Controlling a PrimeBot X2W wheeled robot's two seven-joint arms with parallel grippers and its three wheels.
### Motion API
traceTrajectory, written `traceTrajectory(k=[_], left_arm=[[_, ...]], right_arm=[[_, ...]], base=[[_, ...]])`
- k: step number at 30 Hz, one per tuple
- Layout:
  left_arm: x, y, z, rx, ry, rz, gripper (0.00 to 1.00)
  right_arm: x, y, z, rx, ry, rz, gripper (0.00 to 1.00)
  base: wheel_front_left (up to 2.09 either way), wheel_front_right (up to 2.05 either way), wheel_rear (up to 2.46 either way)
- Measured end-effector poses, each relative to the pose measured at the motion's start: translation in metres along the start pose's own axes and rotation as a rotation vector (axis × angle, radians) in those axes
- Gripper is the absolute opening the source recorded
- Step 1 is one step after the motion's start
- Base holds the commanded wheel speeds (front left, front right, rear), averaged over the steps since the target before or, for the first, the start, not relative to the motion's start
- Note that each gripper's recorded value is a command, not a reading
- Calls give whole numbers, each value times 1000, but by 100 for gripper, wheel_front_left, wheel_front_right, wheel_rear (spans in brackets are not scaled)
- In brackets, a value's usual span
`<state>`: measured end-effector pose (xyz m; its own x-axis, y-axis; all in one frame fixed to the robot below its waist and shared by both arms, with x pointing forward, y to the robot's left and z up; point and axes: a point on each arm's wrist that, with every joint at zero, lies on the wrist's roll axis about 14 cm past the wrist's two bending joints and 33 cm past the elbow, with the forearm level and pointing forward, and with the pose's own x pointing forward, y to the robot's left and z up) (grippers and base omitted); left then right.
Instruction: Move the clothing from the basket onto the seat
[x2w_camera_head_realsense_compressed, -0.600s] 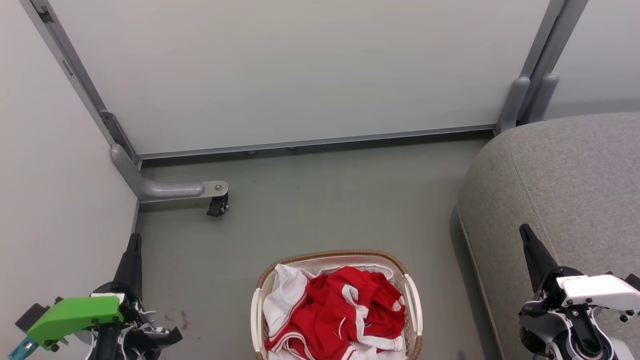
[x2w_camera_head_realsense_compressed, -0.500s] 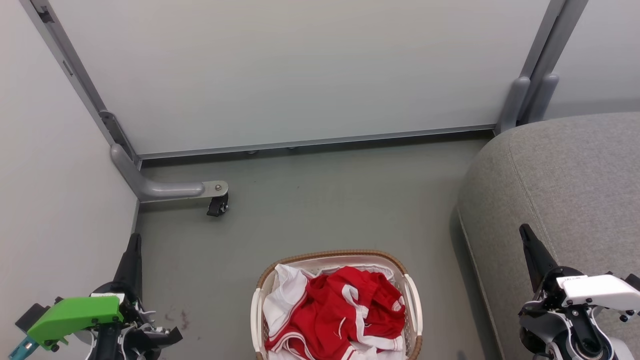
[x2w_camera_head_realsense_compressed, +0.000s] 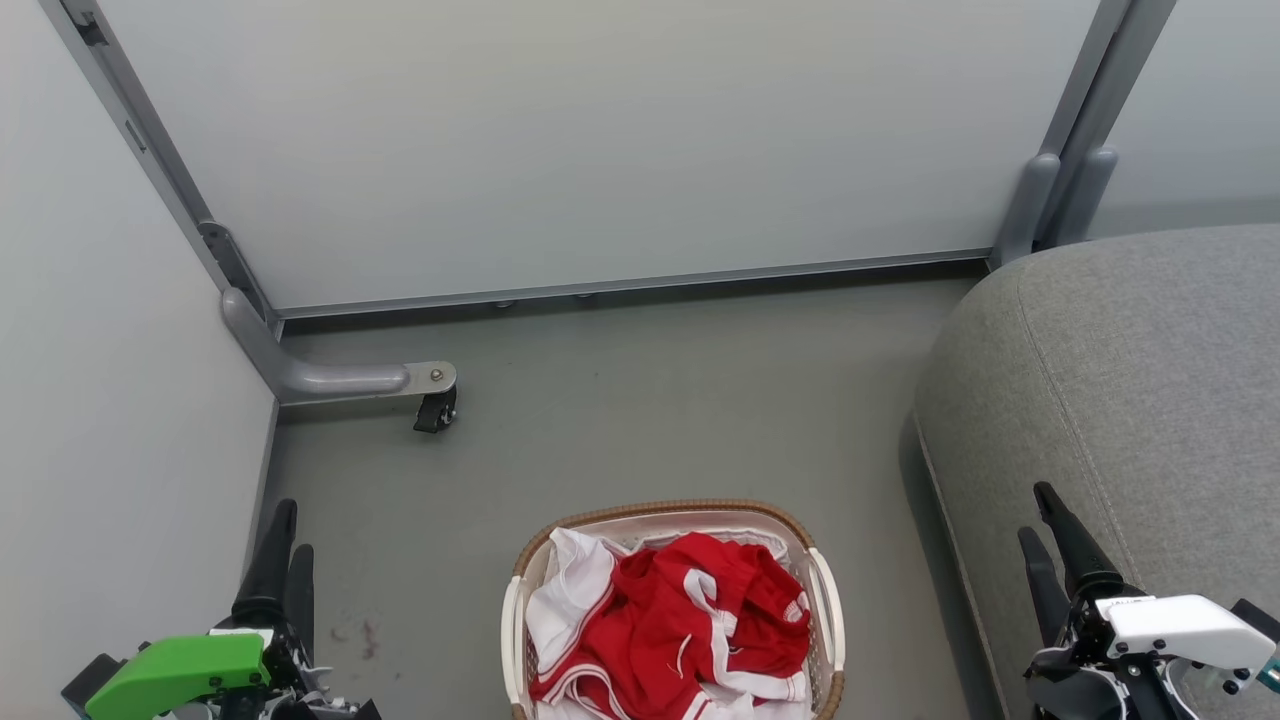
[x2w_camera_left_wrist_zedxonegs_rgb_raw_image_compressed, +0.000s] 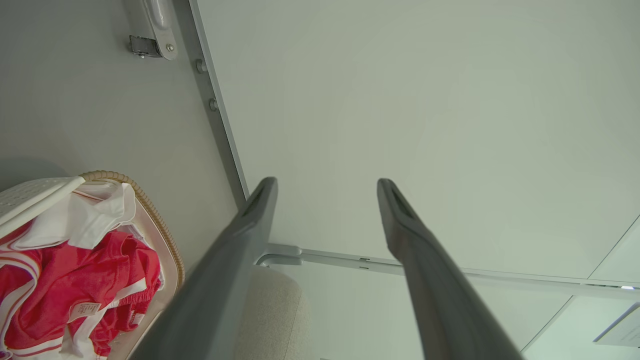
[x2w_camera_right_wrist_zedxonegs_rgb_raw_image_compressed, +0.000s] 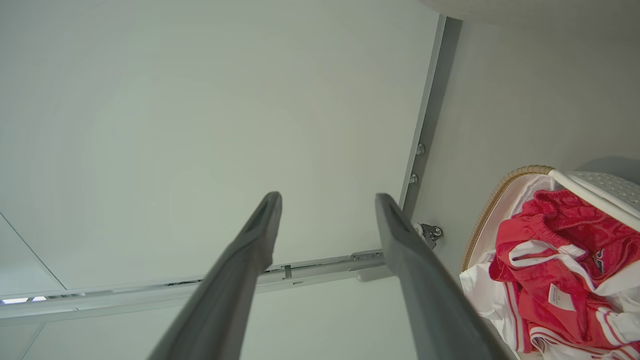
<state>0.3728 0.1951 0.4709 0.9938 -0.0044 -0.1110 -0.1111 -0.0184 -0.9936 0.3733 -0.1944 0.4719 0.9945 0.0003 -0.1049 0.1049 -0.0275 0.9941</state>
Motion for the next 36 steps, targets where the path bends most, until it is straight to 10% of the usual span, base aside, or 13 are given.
traceTrajectory(k=[16, 36], left_arm=[[1, -2, -14, 96, 2, -5, 100], [4, -33, -33, 560, 17, -110, 100]], right_arm=[[-1, -3, 10, -115, -66, -16, 100], [2, 34, 20, -584, -130, 76, 100]], base=[[0, 0, 0], [0, 0, 0]])
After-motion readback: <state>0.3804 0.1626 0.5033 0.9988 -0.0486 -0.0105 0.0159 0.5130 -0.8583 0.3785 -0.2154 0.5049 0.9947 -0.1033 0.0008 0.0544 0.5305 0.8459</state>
